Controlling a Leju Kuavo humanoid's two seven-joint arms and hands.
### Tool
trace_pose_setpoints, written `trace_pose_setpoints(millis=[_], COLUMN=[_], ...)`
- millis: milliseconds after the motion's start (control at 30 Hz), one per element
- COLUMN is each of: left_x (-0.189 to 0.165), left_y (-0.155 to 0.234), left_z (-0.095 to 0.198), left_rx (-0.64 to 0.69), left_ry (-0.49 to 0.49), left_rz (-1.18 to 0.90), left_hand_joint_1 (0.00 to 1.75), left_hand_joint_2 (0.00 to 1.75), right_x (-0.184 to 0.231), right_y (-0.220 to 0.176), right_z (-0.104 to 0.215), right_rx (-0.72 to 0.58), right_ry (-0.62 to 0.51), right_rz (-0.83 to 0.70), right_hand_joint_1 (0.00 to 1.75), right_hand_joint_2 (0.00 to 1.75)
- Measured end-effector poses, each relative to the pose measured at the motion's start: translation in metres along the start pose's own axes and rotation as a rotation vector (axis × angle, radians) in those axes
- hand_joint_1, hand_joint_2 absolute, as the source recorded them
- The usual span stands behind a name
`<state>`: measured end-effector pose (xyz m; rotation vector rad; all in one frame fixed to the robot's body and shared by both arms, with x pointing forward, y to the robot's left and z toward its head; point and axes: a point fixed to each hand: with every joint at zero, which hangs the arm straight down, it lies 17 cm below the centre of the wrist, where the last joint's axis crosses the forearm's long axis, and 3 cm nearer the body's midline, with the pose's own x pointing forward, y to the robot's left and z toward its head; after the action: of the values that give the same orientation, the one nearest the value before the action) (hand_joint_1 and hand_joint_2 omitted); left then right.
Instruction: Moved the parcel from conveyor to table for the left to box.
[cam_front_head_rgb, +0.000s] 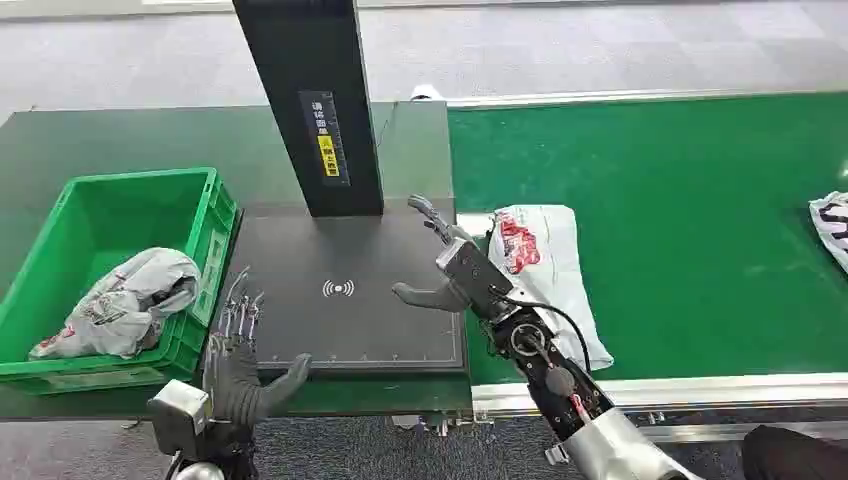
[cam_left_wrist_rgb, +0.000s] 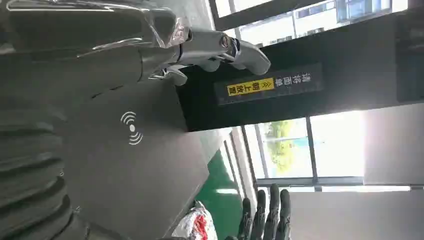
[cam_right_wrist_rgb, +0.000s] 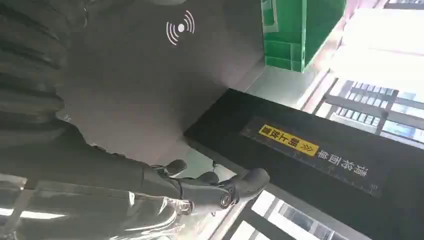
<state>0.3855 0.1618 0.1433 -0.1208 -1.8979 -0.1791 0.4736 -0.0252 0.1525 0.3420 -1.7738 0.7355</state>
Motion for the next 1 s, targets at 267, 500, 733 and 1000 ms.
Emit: trace_pose_setpoints(millis=[267, 500, 733, 1000], left_x=[0.001, 0.001, 0.002, 0.001], left_y=[0.0, 0.0, 0.003, 0.004], left_z=[0.001, 0.001, 0.006, 0.007], left_rx=[0.0, 0.001, 0.013, 0.017], left_ry=[0.0, 0.0, 0.005, 0.008], left_rz=[-0.002, -0.002, -0.005, -0.007], left_hand_joint_1=[0.0, 0.0, 0.0, 0.0], left_hand_joint_2=[1.75, 1.75, 1.75, 1.75], right_x=[-0.007, -0.007, -0.009, -0.019], right_y=[-0.031, -0.033, -0.15, -0.183], right_z=[-0.002, -0.002, 0.016, 0.023], right_rx=[-0.132, -0.141, -0.438, -0.467], right_ry=[0.024, 0.024, 0.125, 0.2], right_rz=[0.241, 0.256, 0.65, 0.676], right_hand_joint_1=[0.0, 0.0, 0.0, 0.0], right_hand_joint_2=[1.75, 1.75, 1.75, 1.75])
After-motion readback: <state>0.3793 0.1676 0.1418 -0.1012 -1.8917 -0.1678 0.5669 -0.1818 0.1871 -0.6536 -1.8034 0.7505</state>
